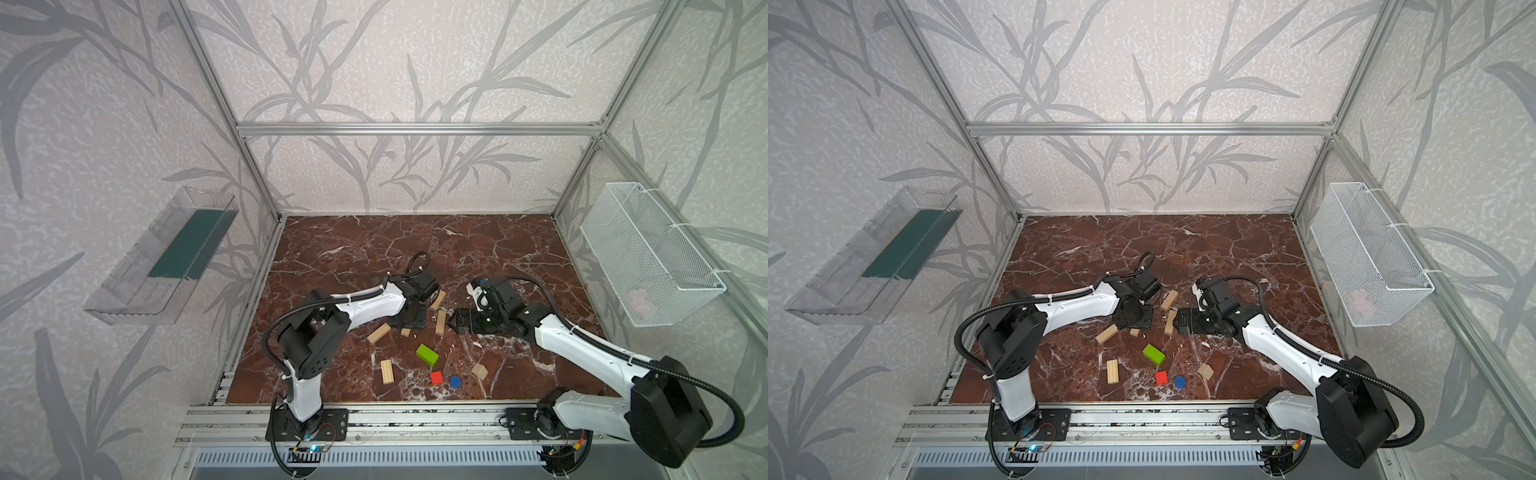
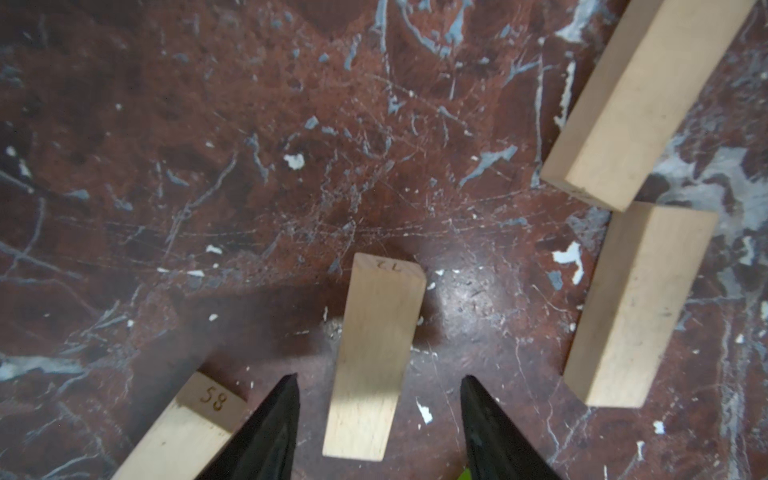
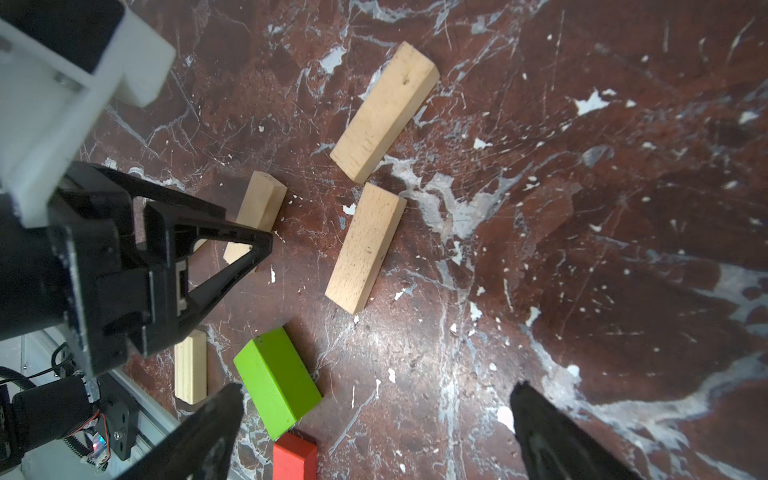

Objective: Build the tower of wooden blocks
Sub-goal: 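Lower the left gripper and grasp the wooden block marked 72 while the right gripper hovers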

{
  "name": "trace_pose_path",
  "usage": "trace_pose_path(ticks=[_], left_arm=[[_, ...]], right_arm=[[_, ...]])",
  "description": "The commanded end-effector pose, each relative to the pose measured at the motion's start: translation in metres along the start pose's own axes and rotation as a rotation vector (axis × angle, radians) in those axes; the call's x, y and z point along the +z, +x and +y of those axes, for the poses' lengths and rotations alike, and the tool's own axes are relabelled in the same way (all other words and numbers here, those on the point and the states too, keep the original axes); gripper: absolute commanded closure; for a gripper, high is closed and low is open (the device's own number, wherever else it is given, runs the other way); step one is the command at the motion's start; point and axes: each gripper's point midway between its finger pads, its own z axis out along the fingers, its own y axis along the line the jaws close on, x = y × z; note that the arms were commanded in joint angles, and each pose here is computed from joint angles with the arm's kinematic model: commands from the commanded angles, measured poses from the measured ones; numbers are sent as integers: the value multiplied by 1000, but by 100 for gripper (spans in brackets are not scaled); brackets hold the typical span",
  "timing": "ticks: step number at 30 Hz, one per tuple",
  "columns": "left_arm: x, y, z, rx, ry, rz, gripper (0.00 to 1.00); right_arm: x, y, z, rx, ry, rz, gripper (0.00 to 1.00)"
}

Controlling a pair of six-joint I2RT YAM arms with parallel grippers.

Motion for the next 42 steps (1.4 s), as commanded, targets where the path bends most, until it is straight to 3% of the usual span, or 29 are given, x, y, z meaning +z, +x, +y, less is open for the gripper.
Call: trace_pose_path(ticks=[1, 16, 26, 42], left_arm=[[1, -3, 6, -7, -56, -1, 43], [19, -5, 17, -57, -135, 27, 61], [20, -30, 25, -98, -111, -8, 76], [31, -77, 33, -72, -57, -14, 82]], right_arm=[[-7, -13, 9, -26, -22, -36, 1], [-10, -12, 7, -34, -11, -46, 1], [-9, -14, 9, -27, -18, -46, 1], [-3, -19, 9, -19, -13, -44, 1]])
